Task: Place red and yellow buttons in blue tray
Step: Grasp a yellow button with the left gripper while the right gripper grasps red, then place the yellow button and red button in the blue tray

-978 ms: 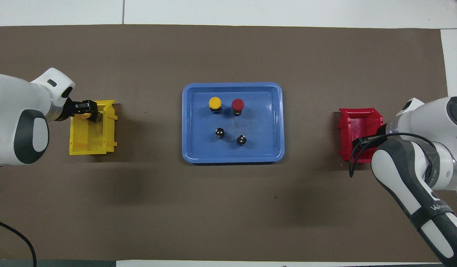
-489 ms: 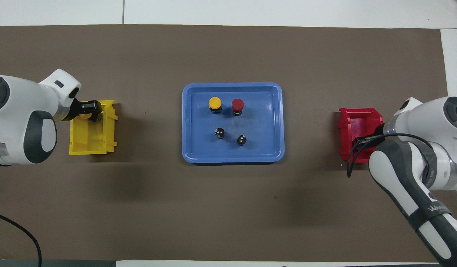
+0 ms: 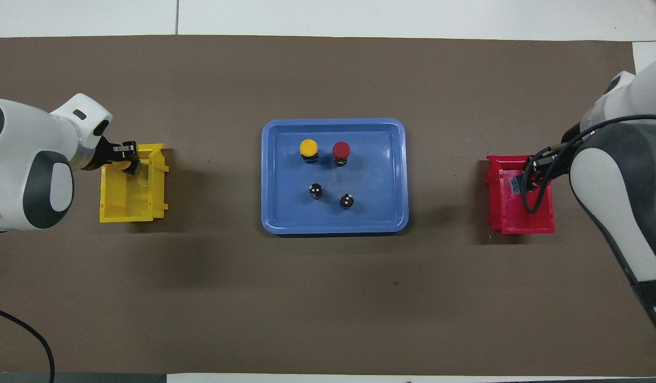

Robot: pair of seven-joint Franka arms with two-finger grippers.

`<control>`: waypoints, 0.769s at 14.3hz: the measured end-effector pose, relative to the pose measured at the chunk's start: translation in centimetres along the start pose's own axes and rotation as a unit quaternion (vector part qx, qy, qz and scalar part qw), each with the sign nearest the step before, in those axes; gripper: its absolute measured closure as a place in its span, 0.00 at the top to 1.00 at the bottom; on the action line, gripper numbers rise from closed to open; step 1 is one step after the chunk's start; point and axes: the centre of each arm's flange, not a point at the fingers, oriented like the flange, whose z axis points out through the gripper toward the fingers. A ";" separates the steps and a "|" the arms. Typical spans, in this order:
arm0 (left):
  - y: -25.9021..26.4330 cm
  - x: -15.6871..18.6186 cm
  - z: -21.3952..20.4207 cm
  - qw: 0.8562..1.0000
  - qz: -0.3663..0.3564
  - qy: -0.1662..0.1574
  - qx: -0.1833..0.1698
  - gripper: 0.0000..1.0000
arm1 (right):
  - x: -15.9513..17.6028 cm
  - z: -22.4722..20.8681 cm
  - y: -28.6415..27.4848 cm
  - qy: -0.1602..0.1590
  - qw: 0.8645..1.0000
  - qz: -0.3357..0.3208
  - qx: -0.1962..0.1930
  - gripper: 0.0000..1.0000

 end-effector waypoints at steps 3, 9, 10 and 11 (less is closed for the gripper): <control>3.1 1.8 -9.4 0.999 -0.031 -0.019 -0.021 0.41 | 3.5 -0.6 -9.5 0.017 1.000 0.021 -0.007 0.41; 21.0 -1.2 -9.6 0.992 -0.095 0.011 -0.079 0.41 | 11.8 6.2 -25.3 0.054 0.996 0.063 -0.012 0.41; 22.9 -1.6 -7.9 0.991 -0.101 0.012 -0.085 0.41 | 12.5 7.4 -25.4 0.056 0.996 0.066 -0.018 0.41; 24.4 -2.0 -6.1 0.990 -0.105 0.012 -0.088 0.41 | 13.0 8.0 -24.9 0.057 0.996 0.070 -0.021 0.41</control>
